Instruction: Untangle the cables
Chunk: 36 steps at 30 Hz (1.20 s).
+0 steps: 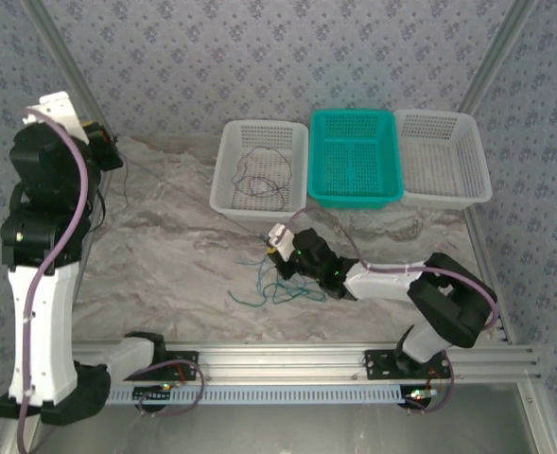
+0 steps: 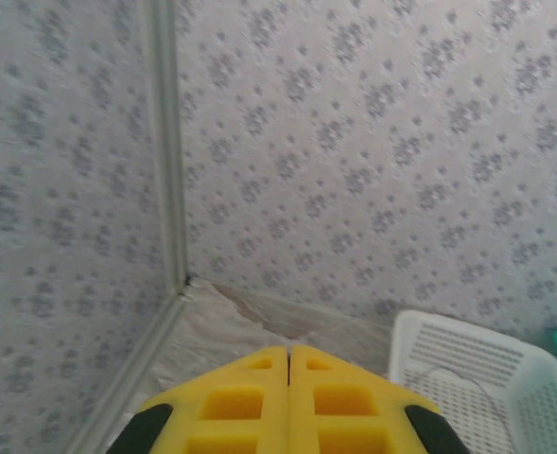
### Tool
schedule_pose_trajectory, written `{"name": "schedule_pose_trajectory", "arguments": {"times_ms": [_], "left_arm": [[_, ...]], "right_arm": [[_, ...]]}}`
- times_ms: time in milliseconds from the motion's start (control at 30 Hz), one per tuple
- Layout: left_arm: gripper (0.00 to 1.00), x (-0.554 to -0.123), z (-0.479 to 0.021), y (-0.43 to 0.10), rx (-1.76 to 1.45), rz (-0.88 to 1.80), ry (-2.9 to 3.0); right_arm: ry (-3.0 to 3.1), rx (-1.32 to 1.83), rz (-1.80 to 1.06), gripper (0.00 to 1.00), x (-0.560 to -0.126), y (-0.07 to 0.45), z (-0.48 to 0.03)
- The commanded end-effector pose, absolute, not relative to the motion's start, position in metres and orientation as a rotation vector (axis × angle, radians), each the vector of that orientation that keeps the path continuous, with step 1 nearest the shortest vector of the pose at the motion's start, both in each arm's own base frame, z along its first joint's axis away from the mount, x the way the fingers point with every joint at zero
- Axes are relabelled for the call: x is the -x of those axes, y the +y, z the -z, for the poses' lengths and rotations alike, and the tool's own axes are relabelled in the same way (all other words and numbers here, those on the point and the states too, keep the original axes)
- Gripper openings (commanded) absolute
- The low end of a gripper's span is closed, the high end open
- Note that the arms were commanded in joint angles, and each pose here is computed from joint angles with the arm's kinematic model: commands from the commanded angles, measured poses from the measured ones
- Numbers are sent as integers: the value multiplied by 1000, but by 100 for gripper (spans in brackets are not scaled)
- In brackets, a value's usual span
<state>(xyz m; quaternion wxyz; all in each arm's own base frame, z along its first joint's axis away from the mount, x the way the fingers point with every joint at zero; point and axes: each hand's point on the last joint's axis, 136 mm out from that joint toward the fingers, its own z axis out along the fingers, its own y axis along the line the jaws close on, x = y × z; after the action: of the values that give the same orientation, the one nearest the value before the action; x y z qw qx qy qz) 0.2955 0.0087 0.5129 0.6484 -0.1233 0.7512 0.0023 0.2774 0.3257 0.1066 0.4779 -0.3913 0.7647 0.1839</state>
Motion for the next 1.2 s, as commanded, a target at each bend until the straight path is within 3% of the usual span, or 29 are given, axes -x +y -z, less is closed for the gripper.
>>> {"name": "schedule_pose_trajectory", "arguments": {"times_ms": [0, 200, 467, 600, 800, 933, 1067, 1167], "left_arm": [[0, -292, -582, 11, 325, 98, 1491], [0, -306, -649, 8, 337, 252, 1334], [0, -374, -686, -87, 24, 799, 1262], [0, -421, -660, -105, 18, 832, 1327], [0, -485, -557, -149, -47, 828, 1647], [33, -469, -493, -192, -201, 688, 1856], [49, -423, -468, -226, -390, 602, 1809], [59, -380, -430, -242, -542, 692, 1758]], "right_arm": [[2151, 897, -255, 0, -275, 273, -41], [2206, 838, -151, 0, -282, 252, -23], [2172, 815, -236, 0, -285, 259, -40], [2159, 777, -291, 0, -287, 264, -51], [2149, 701, -391, 0, -289, 270, -71], [2116, 662, -436, 0, -292, 269, -92], [2095, 635, -485, 0, -295, 266, -110], [2077, 630, -525, 0, -296, 264, -121]]}}
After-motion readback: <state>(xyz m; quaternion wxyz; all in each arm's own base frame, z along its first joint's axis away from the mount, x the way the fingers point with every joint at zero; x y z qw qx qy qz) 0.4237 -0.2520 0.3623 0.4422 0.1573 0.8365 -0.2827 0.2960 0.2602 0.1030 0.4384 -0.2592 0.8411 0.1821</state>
